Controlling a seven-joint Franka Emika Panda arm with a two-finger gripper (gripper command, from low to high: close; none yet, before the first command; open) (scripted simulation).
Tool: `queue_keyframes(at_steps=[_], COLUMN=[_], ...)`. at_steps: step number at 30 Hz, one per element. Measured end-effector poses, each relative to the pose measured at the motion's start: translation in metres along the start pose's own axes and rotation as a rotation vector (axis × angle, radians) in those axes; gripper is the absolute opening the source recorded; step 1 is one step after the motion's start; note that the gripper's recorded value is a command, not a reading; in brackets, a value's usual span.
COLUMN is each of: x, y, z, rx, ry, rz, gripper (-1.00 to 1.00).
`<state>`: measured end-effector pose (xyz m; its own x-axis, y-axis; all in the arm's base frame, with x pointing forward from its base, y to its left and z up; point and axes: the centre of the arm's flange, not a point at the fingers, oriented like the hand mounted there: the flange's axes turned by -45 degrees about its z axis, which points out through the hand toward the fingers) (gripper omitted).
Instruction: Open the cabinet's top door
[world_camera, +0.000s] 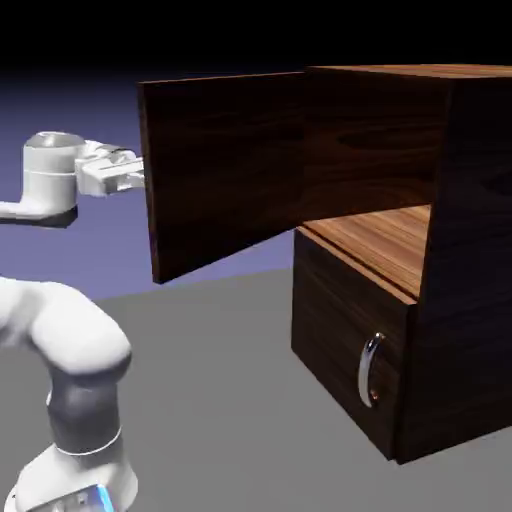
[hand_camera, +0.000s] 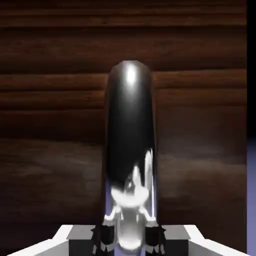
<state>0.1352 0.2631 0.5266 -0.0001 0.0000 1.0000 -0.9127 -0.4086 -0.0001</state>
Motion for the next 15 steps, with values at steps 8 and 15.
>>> queue_keyframes(at_steps=[8, 15], x=[0.000, 0.000], y=[-0.029, -0.056], z=[-0.057, -0.096], rx=[-0.164, -0.286], ry=[0.000, 0.000], rz=[0.000, 0.000], gripper=[-1.00, -1.00])
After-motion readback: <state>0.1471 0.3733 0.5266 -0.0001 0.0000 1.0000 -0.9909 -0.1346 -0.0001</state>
